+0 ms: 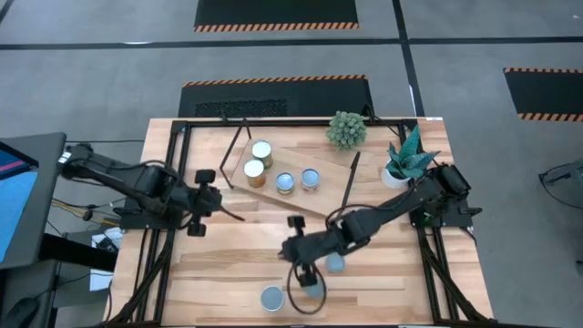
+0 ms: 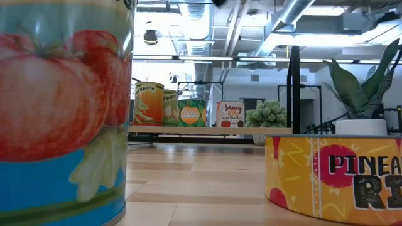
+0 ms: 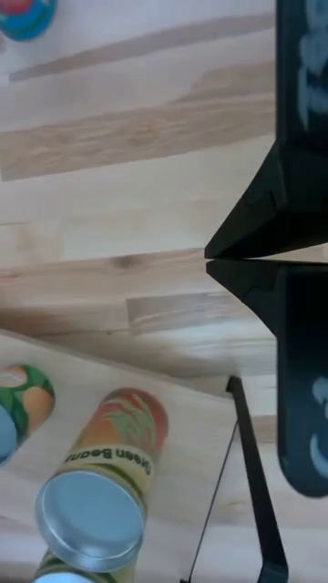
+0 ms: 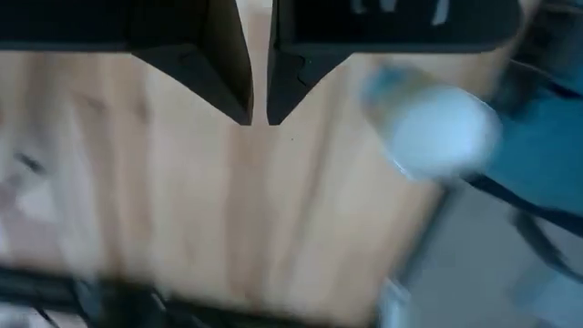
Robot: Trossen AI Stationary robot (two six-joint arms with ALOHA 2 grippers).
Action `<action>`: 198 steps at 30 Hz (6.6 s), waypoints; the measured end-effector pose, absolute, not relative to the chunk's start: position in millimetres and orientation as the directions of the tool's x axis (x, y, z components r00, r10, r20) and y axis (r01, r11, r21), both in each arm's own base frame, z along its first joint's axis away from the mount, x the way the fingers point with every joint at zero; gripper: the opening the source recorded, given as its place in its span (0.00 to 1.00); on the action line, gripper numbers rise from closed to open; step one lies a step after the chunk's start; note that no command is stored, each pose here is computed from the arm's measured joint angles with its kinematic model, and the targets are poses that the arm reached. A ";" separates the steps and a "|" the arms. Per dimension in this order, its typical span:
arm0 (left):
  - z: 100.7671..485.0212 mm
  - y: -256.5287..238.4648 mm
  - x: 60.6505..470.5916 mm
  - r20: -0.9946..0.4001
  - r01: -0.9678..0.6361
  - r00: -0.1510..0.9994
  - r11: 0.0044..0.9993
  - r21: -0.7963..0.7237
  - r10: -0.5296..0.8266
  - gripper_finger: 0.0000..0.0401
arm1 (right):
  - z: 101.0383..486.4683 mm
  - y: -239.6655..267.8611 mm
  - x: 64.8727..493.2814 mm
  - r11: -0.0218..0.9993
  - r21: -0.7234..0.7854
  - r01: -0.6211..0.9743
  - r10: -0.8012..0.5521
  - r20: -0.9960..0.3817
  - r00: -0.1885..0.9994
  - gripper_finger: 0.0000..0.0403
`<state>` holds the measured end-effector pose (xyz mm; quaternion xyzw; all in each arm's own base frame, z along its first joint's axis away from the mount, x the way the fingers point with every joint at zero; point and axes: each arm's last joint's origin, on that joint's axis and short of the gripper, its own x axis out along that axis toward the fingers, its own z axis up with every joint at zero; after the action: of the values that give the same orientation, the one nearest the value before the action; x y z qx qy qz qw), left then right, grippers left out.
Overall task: Pick and place cans onto a shelf
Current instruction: Put the canned tomatoes on the shelf
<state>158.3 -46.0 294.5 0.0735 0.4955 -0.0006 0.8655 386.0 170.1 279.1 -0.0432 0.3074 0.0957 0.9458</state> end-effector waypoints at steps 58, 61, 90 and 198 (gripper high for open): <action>290.3 -61.0 167.7 -0.811 0.117 0.576 0.971 0.208 0.104 0.00 | 247.7 202.6 468.3 0.917 0.178 -0.357 0.336 -0.827 0.451 0.52; 290.3 -61.0 167.8 -0.811 0.118 0.576 0.971 0.208 0.104 0.00 | 247.7 203.5 468.0 0.916 0.179 -0.358 0.337 -0.826 0.451 0.52; 290.2 -60.7 167.2 -0.814 0.116 0.571 0.971 0.207 0.105 0.00 | 220.1 207.7 468.6 0.938 0.221 -0.265 0.312 -0.873 0.374 0.36; 289.7 -57.8 165.9 -0.800 0.019 0.570 0.970 0.243 0.189 0.00 | 320.6 -125.2 424.3 0.954 -0.072 0.290 -0.197 -0.881 0.430 0.00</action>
<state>165.9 -57.8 289.7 0.1128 0.4614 0.0482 0.8787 424.3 -125.2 320.6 0.0454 0.5138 -0.1442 0.8445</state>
